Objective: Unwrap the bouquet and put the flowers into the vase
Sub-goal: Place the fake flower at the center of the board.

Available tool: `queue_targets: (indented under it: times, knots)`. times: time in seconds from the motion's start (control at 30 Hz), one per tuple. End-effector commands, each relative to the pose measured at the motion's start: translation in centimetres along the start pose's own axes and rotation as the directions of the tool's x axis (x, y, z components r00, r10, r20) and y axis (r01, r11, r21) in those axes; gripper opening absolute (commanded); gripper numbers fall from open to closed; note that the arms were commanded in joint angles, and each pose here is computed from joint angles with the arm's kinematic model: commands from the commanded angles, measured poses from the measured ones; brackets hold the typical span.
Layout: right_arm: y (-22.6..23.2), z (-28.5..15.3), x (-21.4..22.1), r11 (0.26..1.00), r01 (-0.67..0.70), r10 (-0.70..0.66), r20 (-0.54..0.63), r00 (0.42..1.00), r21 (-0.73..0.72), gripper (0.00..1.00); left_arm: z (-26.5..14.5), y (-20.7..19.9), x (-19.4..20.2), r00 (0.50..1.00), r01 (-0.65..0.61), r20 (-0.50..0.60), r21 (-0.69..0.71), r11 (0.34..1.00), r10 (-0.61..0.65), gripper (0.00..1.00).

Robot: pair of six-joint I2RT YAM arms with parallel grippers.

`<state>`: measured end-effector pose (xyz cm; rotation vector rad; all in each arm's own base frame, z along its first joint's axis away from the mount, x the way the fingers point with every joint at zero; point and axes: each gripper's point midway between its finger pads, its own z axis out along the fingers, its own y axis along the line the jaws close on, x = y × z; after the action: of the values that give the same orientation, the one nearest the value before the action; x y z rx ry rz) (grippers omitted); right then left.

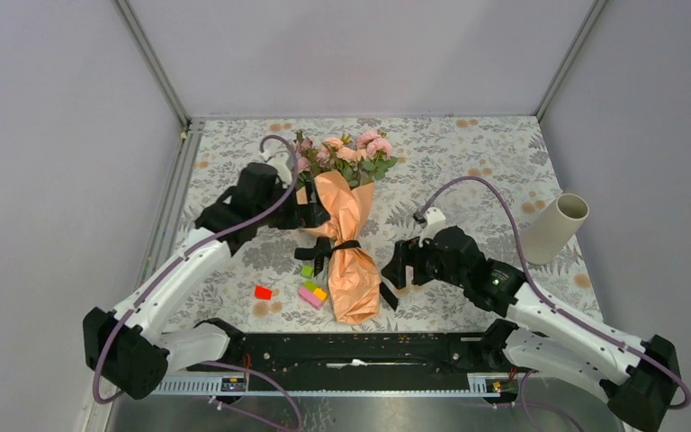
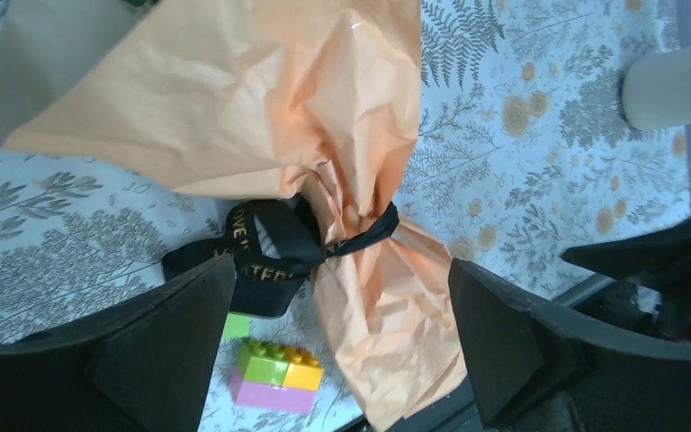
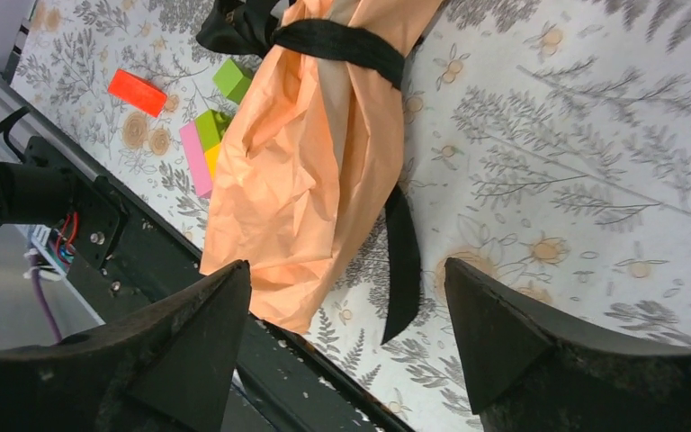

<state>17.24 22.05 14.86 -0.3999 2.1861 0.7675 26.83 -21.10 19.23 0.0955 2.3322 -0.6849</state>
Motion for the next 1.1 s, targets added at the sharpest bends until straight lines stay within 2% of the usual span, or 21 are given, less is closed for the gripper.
queue_targets:
  times: [0.0,0.07,0.17,0.23,0.3,0.43,0.7,0.87,1.07]
  knots:
    - [2.8,1.5,-0.3,0.989,-0.106,0.103,-0.034,0.994,-0.102,0.82,-4.8,-1.1,-2.7,0.999,-0.009,0.032,0.183,0.983,0.003,0.96]
    - [3.5,2.4,0.2,0.981,-0.147,0.14,-0.063,0.988,-0.126,0.79,-6.2,-0.8,-4.1,0.996,0.008,0.082,0.227,0.974,-0.027,0.96]
    - [3.8,3.3,1.1,0.972,-0.197,0.186,-0.096,0.978,-0.129,0.75,-6.7,2.4,-5.4,0.986,-0.007,0.169,0.074,0.997,-0.005,0.96]
    - [3.9,3.8,1.8,0.968,-0.225,0.21,-0.126,0.97,-0.116,0.73,-6.4,4.0,-5.2,0.983,-0.003,0.182,0.011,1.0,0.001,0.97]
    - [3.9,4.2,2.7,0.965,-0.242,0.225,-0.157,0.962,-0.099,0.71,-6.0,4.3,-4.8,0.984,0.013,0.175,0.014,1.0,-0.015,0.97]
    - [2.9,4.9,4.1,0.964,-0.265,0.255,-0.195,0.947,-0.023,0.6,-5.7,4.0,-4.3,0.986,0.025,0.161,0.059,0.998,-0.034,0.97]
    - [2.1,5.9,5.1,0.952,-0.304,0.306,-0.215,0.927,0.043,0.32,-6.2,4.3,-3.8,0.984,0.029,0.176,0.054,0.998,-0.039,0.97]
    - [-0.2,6.4,6.6,0.942,-0.297,0.326,-0.214,0.921,0.158,0.16,-6.5,4.2,-3.9,0.982,0.027,0.183,0.062,0.998,-0.038,0.97]
    - [-2.3,6.9,8.0,0.925,-0.276,0.335,-0.217,0.917,0.261,0.04,-6.6,4.3,-3.9,0.982,0.027,0.185,0.062,0.998,-0.039,0.97]
